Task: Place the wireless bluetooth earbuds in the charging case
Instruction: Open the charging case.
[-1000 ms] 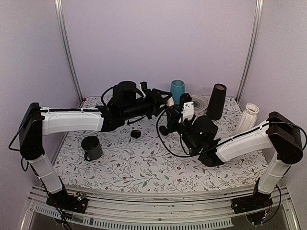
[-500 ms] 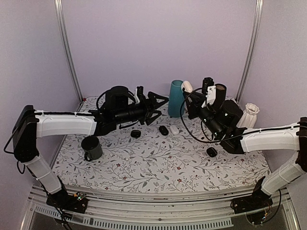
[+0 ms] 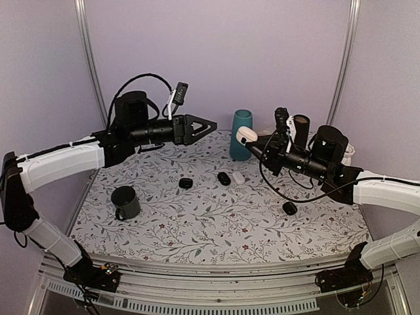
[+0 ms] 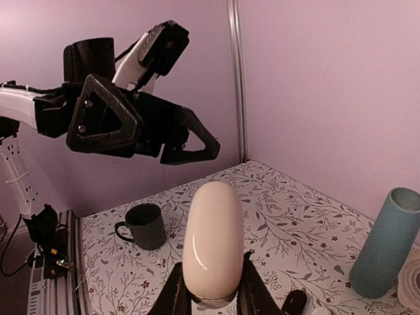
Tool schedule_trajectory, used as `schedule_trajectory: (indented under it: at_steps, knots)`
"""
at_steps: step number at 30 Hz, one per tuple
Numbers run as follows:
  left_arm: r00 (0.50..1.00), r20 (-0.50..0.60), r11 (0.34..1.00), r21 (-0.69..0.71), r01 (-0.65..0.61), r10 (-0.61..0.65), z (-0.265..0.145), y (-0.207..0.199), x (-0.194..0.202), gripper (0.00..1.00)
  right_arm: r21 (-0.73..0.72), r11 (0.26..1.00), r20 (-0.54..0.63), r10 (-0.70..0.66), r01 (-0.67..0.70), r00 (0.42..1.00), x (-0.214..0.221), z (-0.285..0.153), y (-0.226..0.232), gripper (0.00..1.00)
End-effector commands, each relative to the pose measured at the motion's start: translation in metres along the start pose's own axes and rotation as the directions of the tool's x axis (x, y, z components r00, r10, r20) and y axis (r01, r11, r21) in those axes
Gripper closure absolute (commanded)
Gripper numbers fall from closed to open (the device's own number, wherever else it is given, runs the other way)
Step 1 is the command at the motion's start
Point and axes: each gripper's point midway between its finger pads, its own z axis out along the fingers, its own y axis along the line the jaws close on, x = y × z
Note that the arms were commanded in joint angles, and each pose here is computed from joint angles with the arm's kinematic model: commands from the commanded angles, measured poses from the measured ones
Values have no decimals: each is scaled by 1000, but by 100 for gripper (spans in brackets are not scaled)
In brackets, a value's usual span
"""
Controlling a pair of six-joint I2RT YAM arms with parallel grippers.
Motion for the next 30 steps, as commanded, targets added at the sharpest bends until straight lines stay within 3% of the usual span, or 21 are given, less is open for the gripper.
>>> schedule_trajectory:
  at_steps: [1,8,13,30]
  knots:
    - [932,-160,941,145,-305,326,-10,-35,15,14,-202,979,-50,-28,18,998,-12,-6,36,98]
    - [853,-236,876,261,-406,466,-7,-65,32,10,-338,941,-89,-14,-16,996,-16,-7,59,98]
    - [819,-288,866,239,-440,496,4,-68,43,10,-399,916,-113,-7,-39,994,-17,-4,68,98]
    - [845,-280,889,89,-449,455,16,-50,23,10,-462,886,-166,-46,-37,985,-11,1,85,98]
